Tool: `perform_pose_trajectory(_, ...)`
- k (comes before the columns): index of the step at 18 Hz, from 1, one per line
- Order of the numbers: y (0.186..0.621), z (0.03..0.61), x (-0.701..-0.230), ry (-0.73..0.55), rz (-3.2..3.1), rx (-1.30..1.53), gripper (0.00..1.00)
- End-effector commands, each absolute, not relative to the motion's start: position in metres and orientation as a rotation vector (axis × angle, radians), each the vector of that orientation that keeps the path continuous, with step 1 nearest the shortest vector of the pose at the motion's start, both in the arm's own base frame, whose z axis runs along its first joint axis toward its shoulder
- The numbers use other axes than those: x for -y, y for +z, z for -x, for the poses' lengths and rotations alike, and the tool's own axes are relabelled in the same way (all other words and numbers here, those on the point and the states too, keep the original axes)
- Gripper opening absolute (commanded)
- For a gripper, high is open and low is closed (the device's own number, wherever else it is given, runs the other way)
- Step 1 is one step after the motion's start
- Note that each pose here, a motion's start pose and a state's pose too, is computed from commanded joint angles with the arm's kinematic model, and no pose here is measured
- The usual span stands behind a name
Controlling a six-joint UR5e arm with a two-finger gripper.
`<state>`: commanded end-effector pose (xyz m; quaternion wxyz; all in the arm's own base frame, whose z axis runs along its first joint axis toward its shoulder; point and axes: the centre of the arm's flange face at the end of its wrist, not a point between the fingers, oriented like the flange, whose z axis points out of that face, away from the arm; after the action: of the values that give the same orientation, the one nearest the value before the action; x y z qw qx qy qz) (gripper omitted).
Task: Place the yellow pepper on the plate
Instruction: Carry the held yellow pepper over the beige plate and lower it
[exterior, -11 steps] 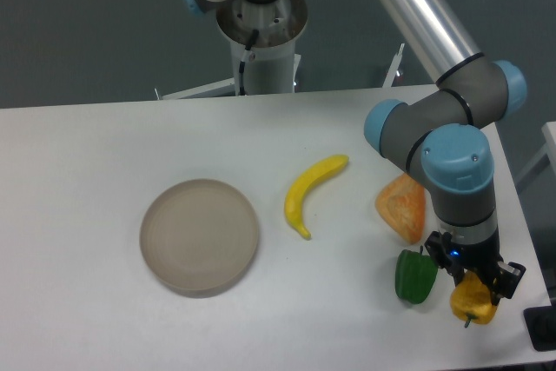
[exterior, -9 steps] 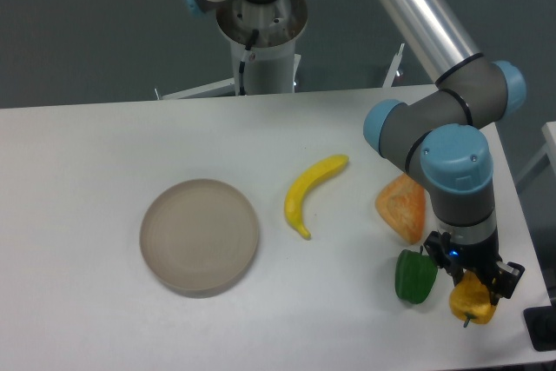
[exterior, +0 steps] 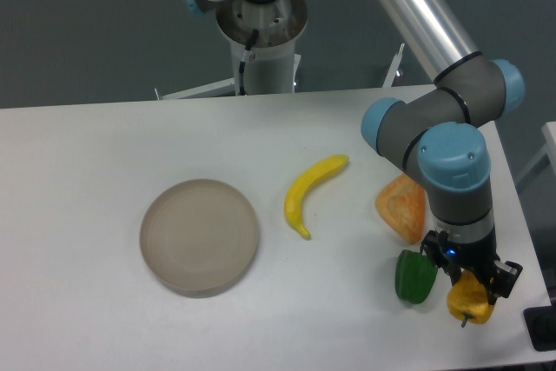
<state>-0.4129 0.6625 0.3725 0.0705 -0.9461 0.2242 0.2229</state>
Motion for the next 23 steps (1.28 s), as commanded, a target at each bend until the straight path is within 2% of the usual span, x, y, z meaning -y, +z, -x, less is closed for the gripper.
perform_pose_trajectory(6,0.394,0.385,-0.664,0.66,2.837,-0.612,0.45)
perform_pose_trajectory(9,0.418,0.332,-0.66,0.577,2.858,-0.525,0.45)
perform_pose_trajectory(12,0.433,0.298,-0.64,0.415,2.849,-0.409,0.45)
perform_pose_trajectory(16,0.426,0.262,-0.614,0.218,2.846,-0.295,0.45)
perform_pose_trajectory(21,0.405,0.187,-0.622,0.112,2.877,-0.206,0.45)
perform_pose_trajectory(23,0.382,0.163,-0.62,0.07,2.908,-0.218,0.45)
